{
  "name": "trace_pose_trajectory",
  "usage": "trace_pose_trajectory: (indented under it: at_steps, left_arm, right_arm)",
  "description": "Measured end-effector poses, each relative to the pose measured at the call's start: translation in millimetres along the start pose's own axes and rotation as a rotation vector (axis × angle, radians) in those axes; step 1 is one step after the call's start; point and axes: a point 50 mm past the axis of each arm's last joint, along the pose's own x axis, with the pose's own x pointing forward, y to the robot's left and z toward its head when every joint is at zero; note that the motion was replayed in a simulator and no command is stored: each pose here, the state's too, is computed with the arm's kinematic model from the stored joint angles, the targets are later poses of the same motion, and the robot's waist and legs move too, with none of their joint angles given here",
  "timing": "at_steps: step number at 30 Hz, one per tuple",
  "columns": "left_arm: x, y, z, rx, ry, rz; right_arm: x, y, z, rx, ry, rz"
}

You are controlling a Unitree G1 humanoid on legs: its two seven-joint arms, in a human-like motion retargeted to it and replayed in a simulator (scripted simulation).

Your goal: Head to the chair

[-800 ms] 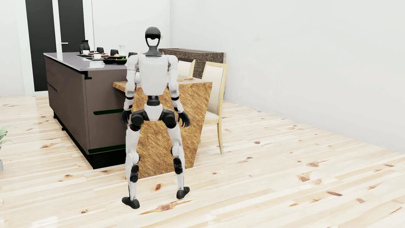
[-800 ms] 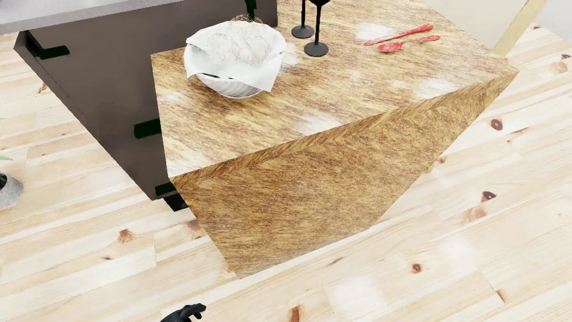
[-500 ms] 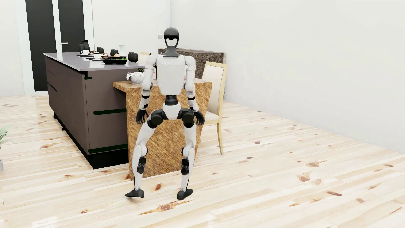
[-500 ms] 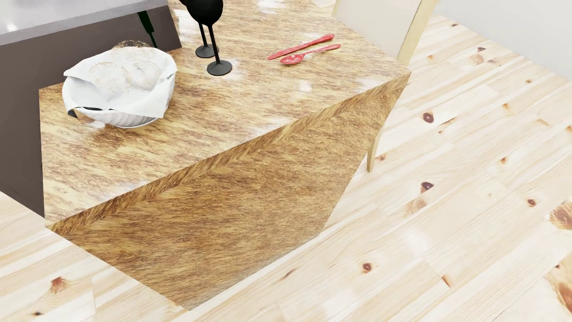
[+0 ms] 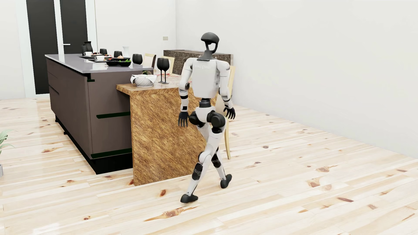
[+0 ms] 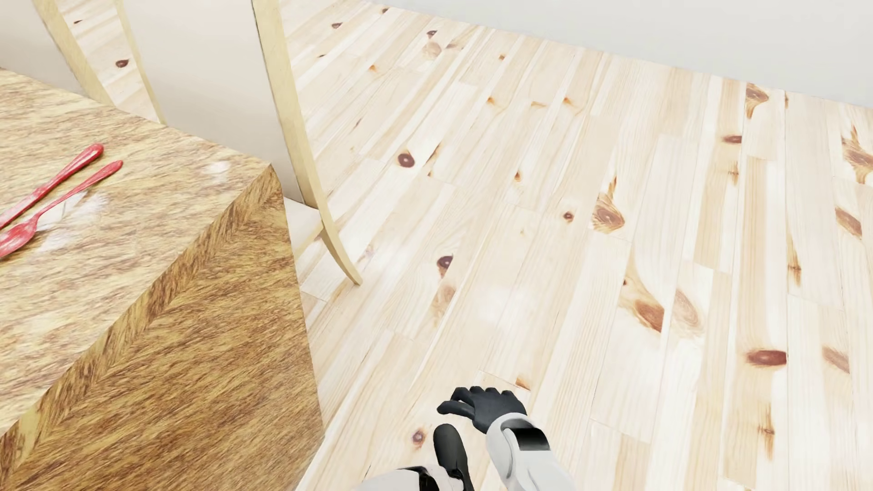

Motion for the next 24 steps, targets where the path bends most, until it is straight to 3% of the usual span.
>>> trace_pose_trajectory:
  at_steps: [3,6,10,14,18,21,24]
  left_arm:
    - [3,19,-8,-0.059,0.052,0.077]
    - [8,36,-6,-0.161,0.082,0.160]
    - [14,62,38,-0.069,-0.071,0.222]
    - [-4,99,111,0.030,-0.396,0.355]
    - [-27,118,162,0.033,-0.584,0.421]
    - [-35,106,179,0.057,-0.651,0.388]
    - [-24,88,163,0.107,-0.594,0.313]
  right_arm:
    - [-13,37,-23,0.020,0.130,0.094]
    - [-43,93,-62,0.171,0.400,0.239]
    - [-88,133,-112,0.070,0.553,0.460]
    - [-125,146,-140,0.271,0.727,0.415]
    - [-139,165,-124,0.477,0.793,0.388]
    - [-133,166,-113,0.347,0.687,0.437]
    - [-126,152,-128,0.296,0.707,0.395]
